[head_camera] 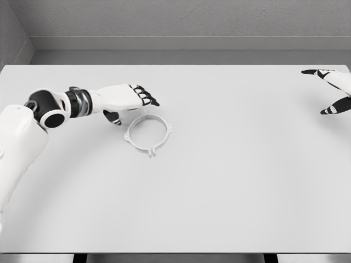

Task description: Assemble PVC drainage pipe clamps

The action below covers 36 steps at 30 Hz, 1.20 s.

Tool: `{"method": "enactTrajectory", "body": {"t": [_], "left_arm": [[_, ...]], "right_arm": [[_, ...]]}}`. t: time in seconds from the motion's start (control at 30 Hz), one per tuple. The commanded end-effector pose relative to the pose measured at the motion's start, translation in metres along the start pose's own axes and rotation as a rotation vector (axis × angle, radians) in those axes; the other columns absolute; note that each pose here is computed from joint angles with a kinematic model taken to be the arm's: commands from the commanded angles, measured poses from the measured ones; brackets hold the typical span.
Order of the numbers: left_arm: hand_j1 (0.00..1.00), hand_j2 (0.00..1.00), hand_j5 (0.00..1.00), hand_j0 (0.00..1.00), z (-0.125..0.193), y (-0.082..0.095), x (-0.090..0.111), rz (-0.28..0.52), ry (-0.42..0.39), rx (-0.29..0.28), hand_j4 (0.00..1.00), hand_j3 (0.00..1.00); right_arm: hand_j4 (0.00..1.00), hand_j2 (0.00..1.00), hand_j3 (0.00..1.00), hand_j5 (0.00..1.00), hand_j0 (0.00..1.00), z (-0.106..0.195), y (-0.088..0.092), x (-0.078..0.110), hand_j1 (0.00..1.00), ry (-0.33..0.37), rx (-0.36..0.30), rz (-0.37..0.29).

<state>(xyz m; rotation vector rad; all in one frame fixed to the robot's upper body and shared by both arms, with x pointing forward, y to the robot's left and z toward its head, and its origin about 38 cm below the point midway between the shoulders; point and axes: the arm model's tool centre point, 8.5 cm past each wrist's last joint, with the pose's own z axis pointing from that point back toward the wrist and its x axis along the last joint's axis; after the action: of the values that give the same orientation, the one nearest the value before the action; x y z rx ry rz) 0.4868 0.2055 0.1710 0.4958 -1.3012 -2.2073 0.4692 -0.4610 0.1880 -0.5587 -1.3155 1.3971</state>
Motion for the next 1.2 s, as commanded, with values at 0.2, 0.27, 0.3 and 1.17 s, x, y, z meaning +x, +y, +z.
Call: {"method": "enactTrajectory", "body": {"t": [0.2, 0.27, 0.3, 1.17], "left_arm": [[1.0, 1.0, 1.0, 1.0, -0.001, -0.004, 0.002, 0.005, -0.005, -0.008, 1.0, 1.0], [1.0, 1.0, 1.0, 1.0, -0.002, -0.004, 0.003, 0.004, -0.008, -0.008, 1.0, 1.0], [1.0, 1.0, 1.0, 1.0, -0.002, -0.004, 0.003, 0.004, -0.009, -0.009, 1.0, 1.0], [1.0, 1.0, 1.0, 1.0, -0.016, -0.001, 0.018, 0.011, -0.044, 0.009, 1.0, 1.0]], "right_arm": [[1.0, 1.0, 1.0, 1.0, 1.0, 0.0, -0.001, 0.0, 1.0, 0.0, -0.006, -0.006], [1.0, 1.0, 1.0, 1.0, 1.0, 0.0, -0.001, 0.0, 1.0, 0.0, -0.006, -0.006], [1.0, 1.0, 1.0, 1.0, 1.0, 0.0, -0.001, 0.0, 1.0, 0.0, -0.006, -0.006], [1.0, 1.0, 1.0, 1.0, 1.0, 0.0, -0.001, 0.0, 1.0, 0.0, -0.006, -0.006]]}}
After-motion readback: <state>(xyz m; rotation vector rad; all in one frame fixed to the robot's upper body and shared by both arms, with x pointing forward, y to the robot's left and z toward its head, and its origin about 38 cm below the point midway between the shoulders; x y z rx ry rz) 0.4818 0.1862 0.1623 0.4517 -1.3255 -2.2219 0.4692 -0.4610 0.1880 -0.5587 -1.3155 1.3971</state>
